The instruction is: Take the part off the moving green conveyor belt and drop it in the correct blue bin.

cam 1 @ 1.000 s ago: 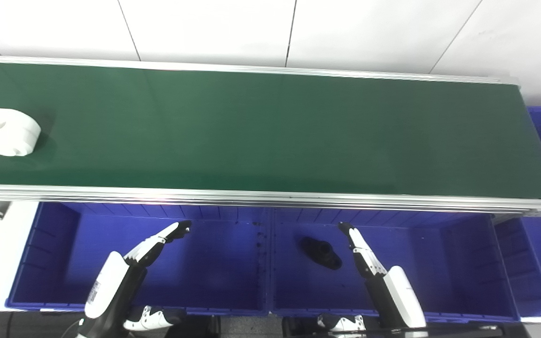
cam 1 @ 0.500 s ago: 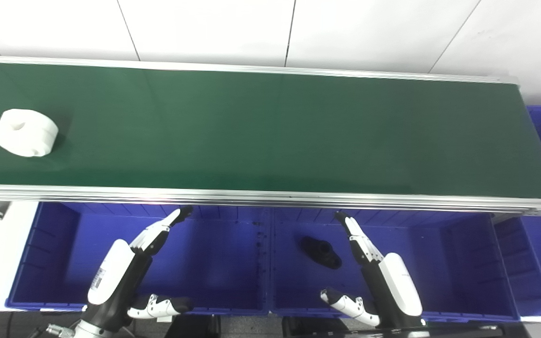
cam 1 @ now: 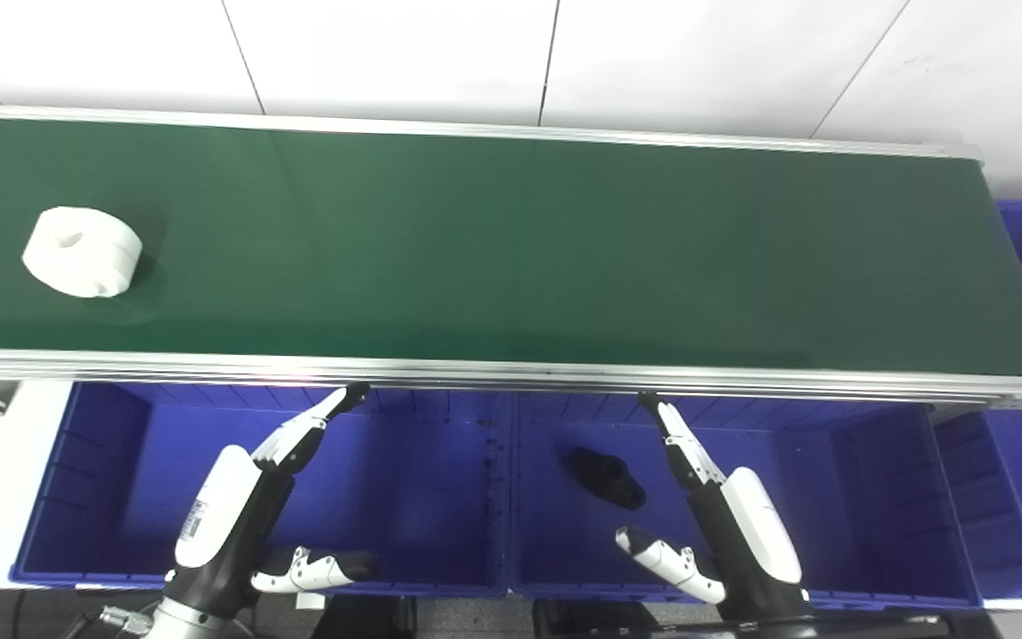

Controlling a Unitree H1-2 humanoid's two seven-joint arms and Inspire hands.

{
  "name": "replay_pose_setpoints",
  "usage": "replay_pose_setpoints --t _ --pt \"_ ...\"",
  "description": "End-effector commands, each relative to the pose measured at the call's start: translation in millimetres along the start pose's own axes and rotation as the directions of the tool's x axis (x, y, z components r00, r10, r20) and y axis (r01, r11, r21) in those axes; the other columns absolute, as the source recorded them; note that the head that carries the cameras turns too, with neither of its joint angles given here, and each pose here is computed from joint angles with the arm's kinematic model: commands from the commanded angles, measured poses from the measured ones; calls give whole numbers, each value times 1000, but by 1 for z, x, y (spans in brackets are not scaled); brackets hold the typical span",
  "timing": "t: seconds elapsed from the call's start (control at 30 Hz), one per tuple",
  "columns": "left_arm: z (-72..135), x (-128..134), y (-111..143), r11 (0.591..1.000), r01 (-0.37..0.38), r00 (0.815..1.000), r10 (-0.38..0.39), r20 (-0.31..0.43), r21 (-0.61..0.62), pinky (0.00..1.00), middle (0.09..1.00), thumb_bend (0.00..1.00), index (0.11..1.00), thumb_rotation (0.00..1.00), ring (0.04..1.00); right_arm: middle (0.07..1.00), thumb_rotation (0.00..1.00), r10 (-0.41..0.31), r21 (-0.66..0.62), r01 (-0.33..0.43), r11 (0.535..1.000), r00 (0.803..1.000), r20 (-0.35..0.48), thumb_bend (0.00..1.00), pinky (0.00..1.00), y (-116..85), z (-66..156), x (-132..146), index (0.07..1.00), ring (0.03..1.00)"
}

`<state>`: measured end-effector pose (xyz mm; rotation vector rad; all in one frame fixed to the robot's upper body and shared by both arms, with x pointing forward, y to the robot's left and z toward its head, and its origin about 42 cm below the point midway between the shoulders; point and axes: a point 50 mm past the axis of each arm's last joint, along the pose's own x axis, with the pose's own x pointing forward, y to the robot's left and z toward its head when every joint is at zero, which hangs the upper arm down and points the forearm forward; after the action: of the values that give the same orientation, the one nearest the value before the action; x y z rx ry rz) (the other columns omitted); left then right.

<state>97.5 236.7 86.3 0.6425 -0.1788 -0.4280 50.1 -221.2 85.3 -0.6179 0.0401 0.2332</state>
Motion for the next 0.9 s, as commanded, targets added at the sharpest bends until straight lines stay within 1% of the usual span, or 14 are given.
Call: replay_pose_setpoints --t 0.0,0.07,0.27,0.3,0.4,0.5,0.57,0.7,0.77,0.87 --pt "7 1 6 1000 -17 999 17 36 -4 852 905 741 925 902 884 1000 999 -28 7 28 1000 999 19 615 895 -4 3 1 1000 977" --pt "7 1 6 1000 -21 999 21 32 -8 857 912 738 927 880 892 1000 1000 -36 7 36 999 999 9 654 883 -3 2 -1 1000 966" --pt "4 4 0 999 -39 999 40 35 -6 834 908 754 919 896 876 997 978 -49 20 49 999 999 -1 640 868 -2 0 -4 1000 952" --pt "3 4 -1 999 -42 999 42 33 -8 835 902 746 916 899 872 997 963 -50 21 50 999 999 -2 631 868 -2 0 -4 1000 953" --pt "1 5 -4 999 -47 998 47 29 -19 835 901 756 914 910 874 994 955 -50 11 50 999 999 -6 633 846 -3 0 -4 1000 942" --pt "1 6 -5 998 -56 998 57 32 -32 834 893 752 910 909 870 993 939 -52 8 52 999 999 0 621 852 -3 -1 -3 998 944" --pt "1 6 -5 998 -57 998 58 32 -31 838 892 760 912 914 871 989 946 -58 1 58 998 998 -5 638 853 -3 -1 -2 996 940" --pt "-2 7 -9 998 -54 998 55 28 -33 842 901 752 915 898 877 986 929 -57 8 57 998 998 11 624 868 -1 -7 -3 993 947" --pt "-2 7 -14 998 -57 998 58 24 -37 841 901 765 914 900 876 989 925 -59 -10 59 998 998 3 627 879 -2 -11 -5 995 953" --pt "-2 8 -24 997 -56 998 57 18 -49 797 878 784 891 868 851 985 909 -64 -36 64 997 998 -13 625 860 -4 -17 -10 992 945"
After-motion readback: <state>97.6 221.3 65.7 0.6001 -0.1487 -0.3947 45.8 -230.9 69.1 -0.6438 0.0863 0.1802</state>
